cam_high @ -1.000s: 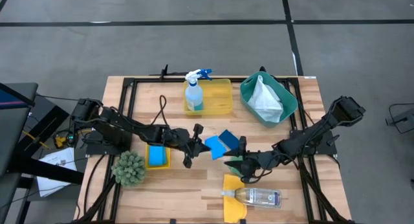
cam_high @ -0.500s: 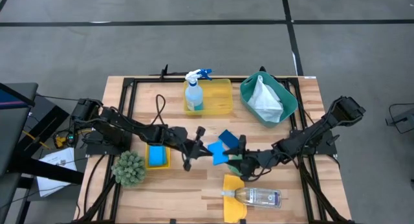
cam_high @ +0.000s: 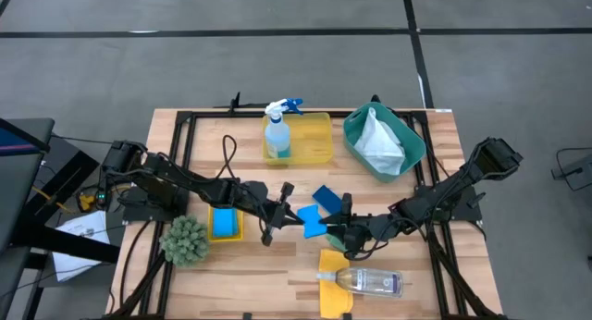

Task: Pick & Place Kitchen Items
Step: Put the blue sponge into the bottom yellow bin

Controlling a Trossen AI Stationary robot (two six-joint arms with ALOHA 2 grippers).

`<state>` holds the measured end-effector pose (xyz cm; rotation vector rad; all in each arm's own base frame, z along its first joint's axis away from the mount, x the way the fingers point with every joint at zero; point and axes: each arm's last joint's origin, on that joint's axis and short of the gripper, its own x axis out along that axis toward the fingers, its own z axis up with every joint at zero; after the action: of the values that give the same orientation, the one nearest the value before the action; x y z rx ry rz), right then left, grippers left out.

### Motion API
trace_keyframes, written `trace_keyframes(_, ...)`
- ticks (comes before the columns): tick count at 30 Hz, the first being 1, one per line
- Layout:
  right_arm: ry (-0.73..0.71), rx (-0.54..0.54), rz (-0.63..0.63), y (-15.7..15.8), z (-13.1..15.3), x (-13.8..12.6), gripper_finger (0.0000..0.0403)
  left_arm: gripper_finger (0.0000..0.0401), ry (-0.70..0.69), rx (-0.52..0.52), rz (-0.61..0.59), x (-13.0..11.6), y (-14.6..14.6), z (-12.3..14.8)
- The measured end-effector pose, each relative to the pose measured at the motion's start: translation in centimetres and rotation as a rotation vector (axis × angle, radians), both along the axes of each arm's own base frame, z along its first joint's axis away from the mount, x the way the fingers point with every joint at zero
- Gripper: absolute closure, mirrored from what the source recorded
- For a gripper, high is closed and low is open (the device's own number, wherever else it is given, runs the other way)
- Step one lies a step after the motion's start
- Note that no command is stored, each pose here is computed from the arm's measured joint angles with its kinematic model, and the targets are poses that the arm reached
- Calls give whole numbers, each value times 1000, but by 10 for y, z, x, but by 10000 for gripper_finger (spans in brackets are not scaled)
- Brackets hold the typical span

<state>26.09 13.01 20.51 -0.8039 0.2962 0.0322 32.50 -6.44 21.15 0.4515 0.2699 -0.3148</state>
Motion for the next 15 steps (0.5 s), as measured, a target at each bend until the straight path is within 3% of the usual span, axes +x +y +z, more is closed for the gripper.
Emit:
trace_keyframes(6,-8,1,0,0,1,0,389,401,5,-17,5,0,0,0)
trace_keyframes(11,-25,-5,-24,-1,2,1,384,396,10,-37,42,0,1,0)
trace_keyframes(15,-31,-48,-97,0,2,-1,396,378,27,-49,209,0,5,-2)
